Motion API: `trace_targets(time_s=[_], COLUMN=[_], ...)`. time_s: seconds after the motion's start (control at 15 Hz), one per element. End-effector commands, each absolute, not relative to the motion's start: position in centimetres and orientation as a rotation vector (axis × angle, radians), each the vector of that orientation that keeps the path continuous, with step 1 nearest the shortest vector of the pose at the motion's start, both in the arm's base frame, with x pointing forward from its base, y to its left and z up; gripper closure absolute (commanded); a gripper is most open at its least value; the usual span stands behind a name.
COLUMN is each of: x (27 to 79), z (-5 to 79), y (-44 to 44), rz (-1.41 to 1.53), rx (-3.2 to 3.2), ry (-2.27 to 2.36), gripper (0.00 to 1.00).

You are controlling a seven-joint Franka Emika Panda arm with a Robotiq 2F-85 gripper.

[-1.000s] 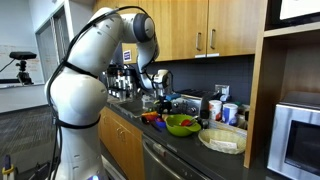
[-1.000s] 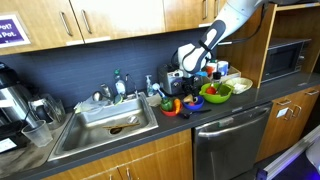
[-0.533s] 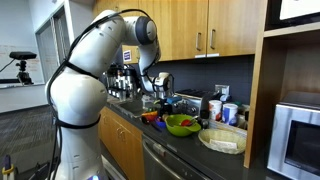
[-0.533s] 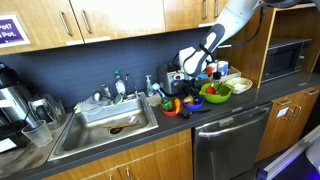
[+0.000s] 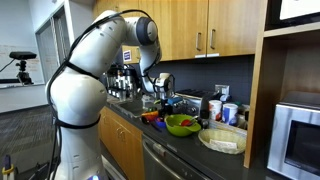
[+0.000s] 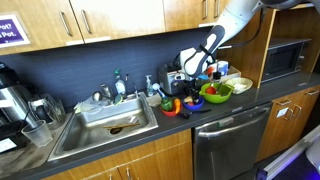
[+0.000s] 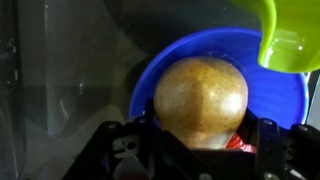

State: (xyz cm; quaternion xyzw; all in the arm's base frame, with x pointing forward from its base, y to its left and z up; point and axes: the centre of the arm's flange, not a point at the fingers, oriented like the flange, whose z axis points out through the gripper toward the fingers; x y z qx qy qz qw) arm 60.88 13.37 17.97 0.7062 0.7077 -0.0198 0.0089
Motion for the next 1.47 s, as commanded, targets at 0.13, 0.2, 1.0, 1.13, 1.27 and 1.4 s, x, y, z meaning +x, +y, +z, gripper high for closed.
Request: trace_targets(time_s=[0.13,0.2,1.0,1.13,1.27,1.4], x=[60.8,60.8,59.6,59.4,59.3,58.9], z=[18.6,18.7,23.7,24.7,25.5,26.5], y=[13.3,13.4,14.5,14.5,14.5,14.4], rz=[-0.02,-0.021,-0.023,-0.016,-0.004,0.005], rx=[2.197,2.196,2.212,2.218,2.227,2.236], ry=[2.223,2.221,2.159,2.143,2.127,2.111], gripper=[0.51,0.51,0.51,0.51,0.51,0.51])
